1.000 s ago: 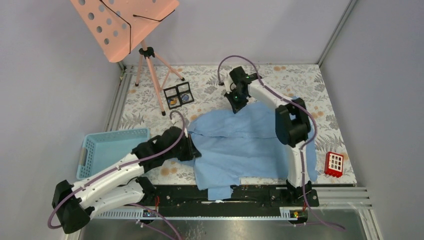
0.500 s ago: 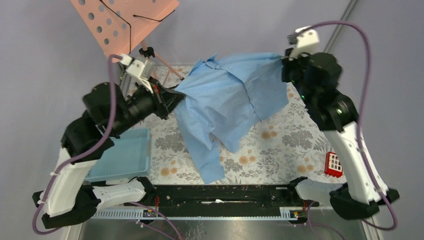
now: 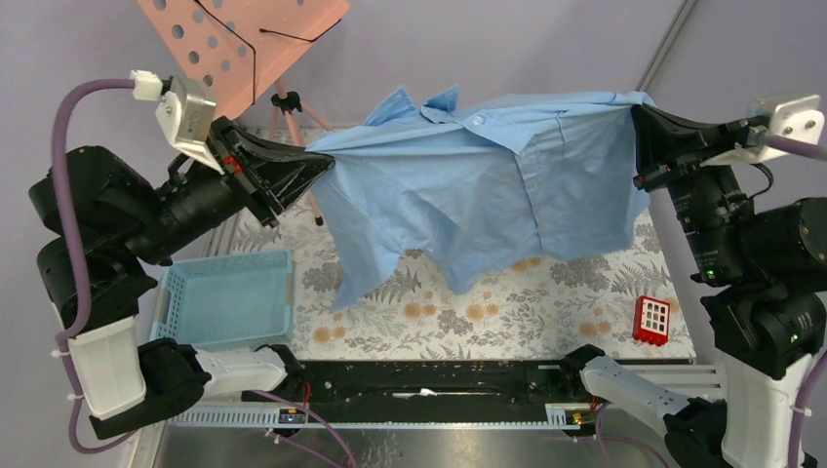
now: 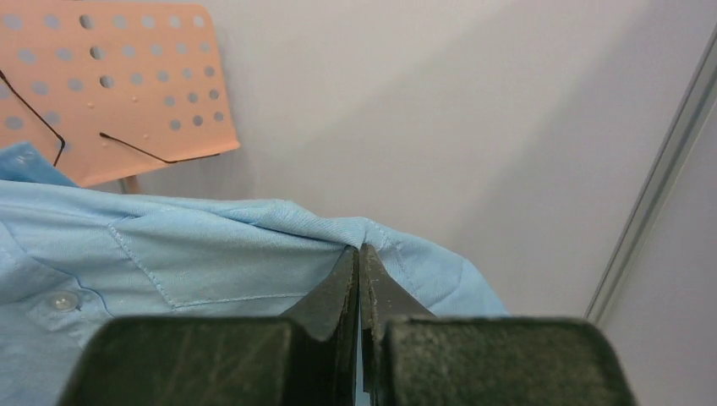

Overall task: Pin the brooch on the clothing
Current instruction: Flatten out the clothes at the center of the board.

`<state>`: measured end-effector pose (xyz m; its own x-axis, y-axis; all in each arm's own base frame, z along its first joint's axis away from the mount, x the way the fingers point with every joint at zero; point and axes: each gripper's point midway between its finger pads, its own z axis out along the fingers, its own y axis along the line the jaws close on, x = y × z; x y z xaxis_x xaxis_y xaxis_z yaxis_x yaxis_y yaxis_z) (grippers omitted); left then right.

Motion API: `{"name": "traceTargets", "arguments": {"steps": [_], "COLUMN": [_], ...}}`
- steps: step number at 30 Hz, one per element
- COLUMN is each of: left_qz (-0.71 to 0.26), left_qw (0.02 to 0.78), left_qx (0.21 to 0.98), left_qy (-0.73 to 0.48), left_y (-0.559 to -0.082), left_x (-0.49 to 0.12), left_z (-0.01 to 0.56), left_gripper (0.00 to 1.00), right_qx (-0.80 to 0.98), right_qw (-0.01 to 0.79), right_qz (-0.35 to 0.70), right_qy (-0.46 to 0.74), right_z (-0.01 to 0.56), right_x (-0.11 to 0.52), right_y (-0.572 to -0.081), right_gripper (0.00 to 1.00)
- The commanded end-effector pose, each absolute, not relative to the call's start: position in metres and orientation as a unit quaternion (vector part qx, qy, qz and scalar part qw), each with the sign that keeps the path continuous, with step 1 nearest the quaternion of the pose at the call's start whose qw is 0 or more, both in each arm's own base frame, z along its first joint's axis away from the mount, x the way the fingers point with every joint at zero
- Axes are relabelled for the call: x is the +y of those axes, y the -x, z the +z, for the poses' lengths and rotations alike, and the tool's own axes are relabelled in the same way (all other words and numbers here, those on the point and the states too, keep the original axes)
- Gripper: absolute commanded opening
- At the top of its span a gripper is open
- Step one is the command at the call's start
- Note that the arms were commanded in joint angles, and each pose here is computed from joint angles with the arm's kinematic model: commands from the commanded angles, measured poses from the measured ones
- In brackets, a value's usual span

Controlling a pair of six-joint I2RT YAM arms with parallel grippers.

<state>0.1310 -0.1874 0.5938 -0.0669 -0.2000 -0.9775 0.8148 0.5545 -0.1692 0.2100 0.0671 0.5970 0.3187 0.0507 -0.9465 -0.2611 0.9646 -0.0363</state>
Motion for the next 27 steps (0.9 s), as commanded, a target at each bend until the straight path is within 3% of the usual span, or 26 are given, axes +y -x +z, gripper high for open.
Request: {"name": "traceTargets", "arguments": {"steps": [1, 5, 11, 13, 14, 17, 18, 21, 27], "left_qz": [-0.391, -0.311, -0.264, -0.251, -0.250, -0.244, -0.243, -0.247, -0.255], "left_qw": [0.630, 0.610, 0.504, 0.456, 0.437, 0.386, 0.374, 0.368, 0.369], "left_qx": [0.628, 0.705, 0.818, 0.850, 0.861, 0.887, 0.892, 0.893, 0.892], "left_qy": [-0.235, -0.186, -0.091, -0.080, -0.076, -0.073, -0.071, -0.072, -0.047], "left_y": [-0.153, -0.217, -0.342, -0.375, -0.385, -0.395, -0.393, -0.381, -0.346], "left_x": [-0.203, -0.224, -0.237, -0.245, -0.248, -0.256, -0.256, -0.256, -0.238], "left_z": [0.580, 0.519, 0.379, 0.330, 0.313, 0.270, 0.259, 0.244, 0.218], "left_gripper": [0.00, 0.00, 0.00, 0.08, 0.27, 0.67, 0.77, 0.98, 0.99], "right_qx": [0.582, 0.650, 0.762, 0.804, 0.824, 0.880, 0.888, 0.902, 0.917], "right_qw": [0.808, 0.758, 0.646, 0.594, 0.565, 0.469, 0.454, 0.426, 0.365], "right_qz": [0.069, -0.002, -0.022, -0.019, -0.017, -0.005, 0.003, 0.036, 0.159], "right_qy": [0.063, 0.052, 0.030, 0.025, 0.032, 0.070, 0.073, 0.061, 0.033], "right_z": [0.585, 0.510, 0.365, 0.319, 0.301, 0.252, 0.245, 0.230, 0.198], "right_x": [0.061, 0.069, 0.081, 0.082, 0.084, 0.101, 0.105, 0.113, 0.145], "right_y": [-0.228, -0.290, -0.398, -0.430, -0.440, -0.453, -0.451, -0.433, -0.366], "right_gripper": [0.00, 0.00, 0.00, 0.02, 0.16, 0.79, 0.87, 0.96, 0.99]}}
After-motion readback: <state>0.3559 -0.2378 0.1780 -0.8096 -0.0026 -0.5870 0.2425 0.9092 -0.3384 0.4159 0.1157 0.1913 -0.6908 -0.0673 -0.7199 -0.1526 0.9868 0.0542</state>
